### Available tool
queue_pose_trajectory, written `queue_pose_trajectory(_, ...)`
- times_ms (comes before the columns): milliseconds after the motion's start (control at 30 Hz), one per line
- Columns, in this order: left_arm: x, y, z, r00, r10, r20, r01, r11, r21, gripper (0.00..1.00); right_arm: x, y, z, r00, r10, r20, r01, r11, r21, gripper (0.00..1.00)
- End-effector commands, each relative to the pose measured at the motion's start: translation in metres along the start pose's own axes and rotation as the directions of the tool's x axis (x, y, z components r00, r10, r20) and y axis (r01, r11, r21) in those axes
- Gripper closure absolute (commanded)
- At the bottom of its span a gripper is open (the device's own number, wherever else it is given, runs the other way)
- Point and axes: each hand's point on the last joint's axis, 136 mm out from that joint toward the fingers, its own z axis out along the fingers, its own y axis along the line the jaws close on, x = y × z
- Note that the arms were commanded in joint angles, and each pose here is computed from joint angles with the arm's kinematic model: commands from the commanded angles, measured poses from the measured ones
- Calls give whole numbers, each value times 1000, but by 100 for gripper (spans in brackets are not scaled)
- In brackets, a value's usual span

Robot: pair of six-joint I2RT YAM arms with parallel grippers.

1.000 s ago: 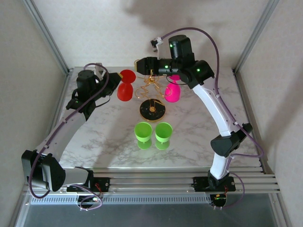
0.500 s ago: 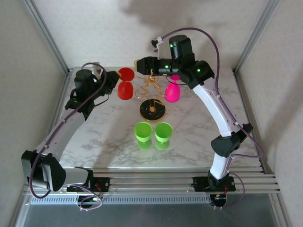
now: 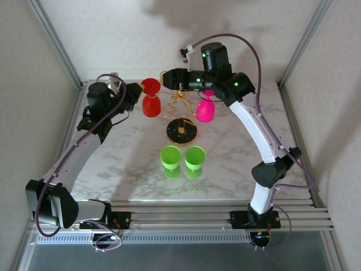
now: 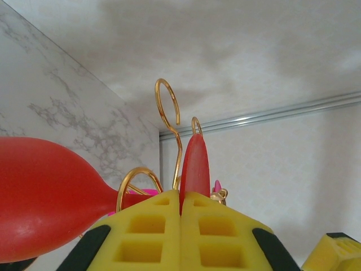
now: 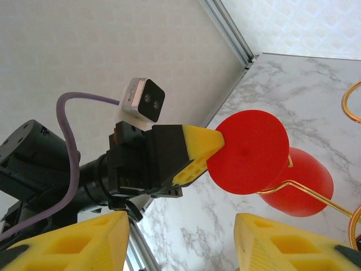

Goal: Take the wine glass off the wine glass rack

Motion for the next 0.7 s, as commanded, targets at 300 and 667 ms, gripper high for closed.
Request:
queue_pose_trajectory(300, -1, -16, 14, 994, 85, -64, -83, 996, 31, 100, -7, 11, -11, 999, -20, 31, 21, 999, -36, 48)
queue_pose_trajectory(667, 3, -20, 21, 985, 131, -112, -127, 991, 37, 100, -7, 11, -10, 999, -18, 30, 19, 999, -34, 48)
